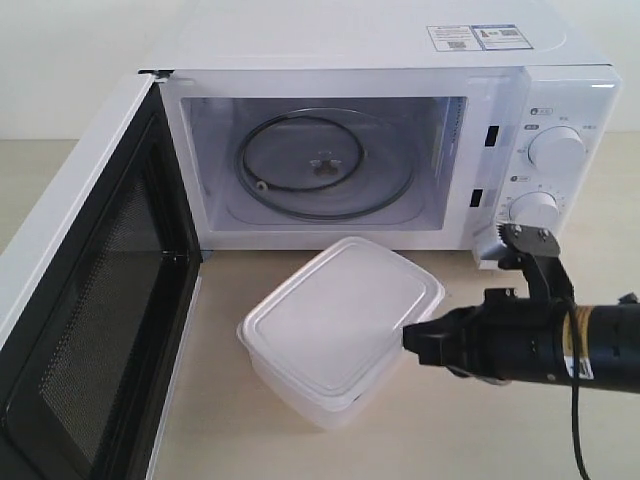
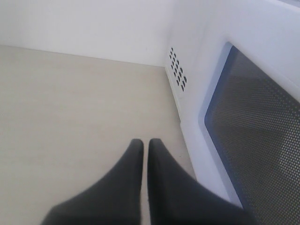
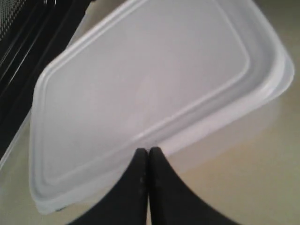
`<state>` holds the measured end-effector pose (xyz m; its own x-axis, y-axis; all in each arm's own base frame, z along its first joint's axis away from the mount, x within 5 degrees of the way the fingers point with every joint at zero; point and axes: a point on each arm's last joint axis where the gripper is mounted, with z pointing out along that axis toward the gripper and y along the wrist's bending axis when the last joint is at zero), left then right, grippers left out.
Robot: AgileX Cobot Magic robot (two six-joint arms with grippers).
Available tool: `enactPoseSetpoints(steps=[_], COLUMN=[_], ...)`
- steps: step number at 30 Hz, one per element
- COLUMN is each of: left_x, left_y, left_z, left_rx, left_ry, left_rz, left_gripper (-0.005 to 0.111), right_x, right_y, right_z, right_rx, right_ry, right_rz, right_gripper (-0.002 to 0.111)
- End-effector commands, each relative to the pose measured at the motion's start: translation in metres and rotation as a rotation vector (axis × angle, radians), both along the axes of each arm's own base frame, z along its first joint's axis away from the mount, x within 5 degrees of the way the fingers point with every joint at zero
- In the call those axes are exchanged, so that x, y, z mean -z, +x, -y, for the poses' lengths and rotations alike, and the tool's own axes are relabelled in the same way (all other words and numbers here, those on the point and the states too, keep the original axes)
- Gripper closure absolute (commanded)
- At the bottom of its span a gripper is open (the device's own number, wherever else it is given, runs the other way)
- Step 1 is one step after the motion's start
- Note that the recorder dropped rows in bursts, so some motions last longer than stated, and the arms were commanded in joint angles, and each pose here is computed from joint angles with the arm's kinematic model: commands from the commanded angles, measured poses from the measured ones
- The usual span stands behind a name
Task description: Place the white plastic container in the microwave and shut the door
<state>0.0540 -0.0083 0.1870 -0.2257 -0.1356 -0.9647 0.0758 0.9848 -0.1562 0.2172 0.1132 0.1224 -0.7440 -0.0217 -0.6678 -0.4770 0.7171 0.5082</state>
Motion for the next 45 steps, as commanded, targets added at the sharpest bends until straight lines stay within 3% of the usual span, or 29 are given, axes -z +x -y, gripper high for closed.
enactPoseSetpoints(steps=[1, 8, 15, 21, 27, 31, 35, 38, 45], left_x=[0.001, 0.001, 0.001, 0.001, 0.001, 0.001, 0.001, 0.001, 0.001], left_y=[0.0, 0.0, 0.0, 0.0, 0.0, 0.0, 0.0, 0.0, 0.0], left_z=[0.0, 0.0, 0.0, 0.0, 0.0, 0.0, 0.0, 0.0, 0.0], left_rx=[-0.003, -0.003, -0.003, -0.003, -0.003, -0.003, -0.003, -0.003, -0.003], left_ry=[-0.013, -0.013, -0.013, -0.013, -0.013, -0.013, -0.013, -0.013, -0.013], left_rz=[0.004, 0.002, 0.002, 0.002, 0.004, 0.004, 0.004, 0.004, 0.002], left_gripper=[0.102, 0.102, 0.102, 0.102, 0.102, 0.102, 0.102, 0.102, 0.102], right_x=[-0.012, -0.021, -0.017, -0.003, 0.002, 0.005, -0.001, -0.001, 0.001], right_y=[0.02, 0.021, -0.018, -0.046, -0.037, -0.027, -0.02, -0.02, -0.017], right_z=[-0.003, -0.006, 0.016, 0.023, 0.02, 0.013, 0.002, 0.002, 0.005], right_rx=[0.034, 0.002, 0.209, 0.26, 0.335, 0.293, 0.225, 0.271, 0.361], right_ry=[0.005, 0.052, 0.232, 0.267, 0.319, 0.271, 0.33, 0.364, 0.387], right_rz=[0.063, 0.21, 0.325, 0.137, -0.051, -0.166, -0.251, -0.325, -0.378], right_gripper=[0.109, 0.109, 0.109, 0.109, 0.109, 0.109, 0.109, 0.108, 0.094])
